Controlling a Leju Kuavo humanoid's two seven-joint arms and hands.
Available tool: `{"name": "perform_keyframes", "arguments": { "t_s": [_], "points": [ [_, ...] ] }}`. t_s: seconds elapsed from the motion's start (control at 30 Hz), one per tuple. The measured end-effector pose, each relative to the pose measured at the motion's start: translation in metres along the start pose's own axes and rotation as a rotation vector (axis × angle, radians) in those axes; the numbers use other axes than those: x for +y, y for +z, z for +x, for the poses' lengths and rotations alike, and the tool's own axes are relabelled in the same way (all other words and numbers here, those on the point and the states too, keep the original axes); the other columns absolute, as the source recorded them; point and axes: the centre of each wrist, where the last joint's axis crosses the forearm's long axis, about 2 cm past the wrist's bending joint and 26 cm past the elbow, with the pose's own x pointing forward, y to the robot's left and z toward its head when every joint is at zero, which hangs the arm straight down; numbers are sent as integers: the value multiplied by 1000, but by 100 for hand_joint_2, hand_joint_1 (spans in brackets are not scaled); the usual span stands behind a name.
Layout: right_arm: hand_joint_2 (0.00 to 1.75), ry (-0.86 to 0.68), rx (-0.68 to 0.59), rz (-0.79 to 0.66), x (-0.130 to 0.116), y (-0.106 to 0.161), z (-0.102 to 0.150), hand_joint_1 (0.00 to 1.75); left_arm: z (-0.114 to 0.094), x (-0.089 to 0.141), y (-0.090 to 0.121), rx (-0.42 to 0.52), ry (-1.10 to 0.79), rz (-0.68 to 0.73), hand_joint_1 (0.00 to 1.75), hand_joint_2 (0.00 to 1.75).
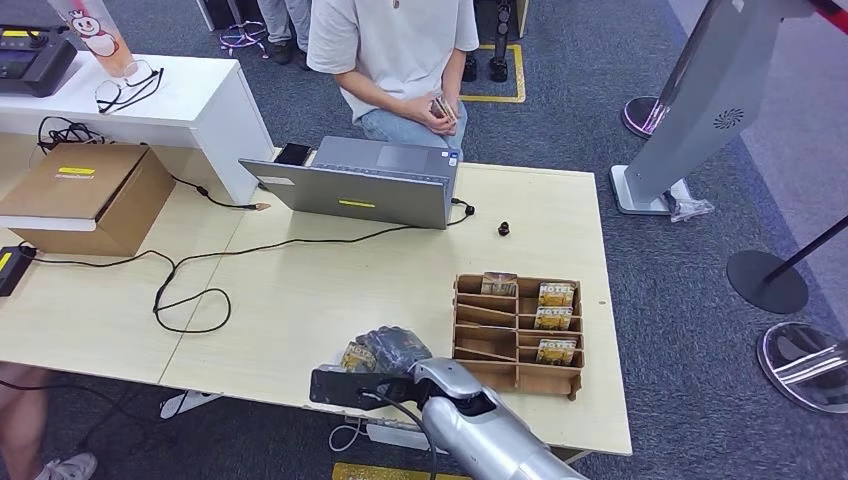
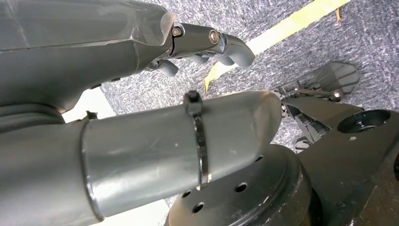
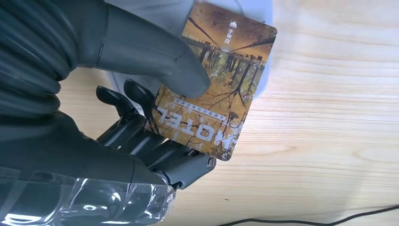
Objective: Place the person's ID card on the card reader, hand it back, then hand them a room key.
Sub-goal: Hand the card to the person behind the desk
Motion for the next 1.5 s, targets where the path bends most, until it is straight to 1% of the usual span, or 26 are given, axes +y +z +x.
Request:
{"name": "perform_keyframes", "arguments": {
  "t_s": [0.27, 0.73, 1.5],
  "points": [
    [175, -67, -53, 7, -2, 2, 3, 175, -1, 2, 1, -12, 1, 11, 0, 0],
    [175, -165, -159, -14, -14, 8, 11, 175, -6, 3, 1, -24, 8, 11, 0, 0],
    [175, -215, -290, -127, -44, 24, 20, 175, -11, 1, 0, -35, 15, 4, 0, 0]
  ]
}}
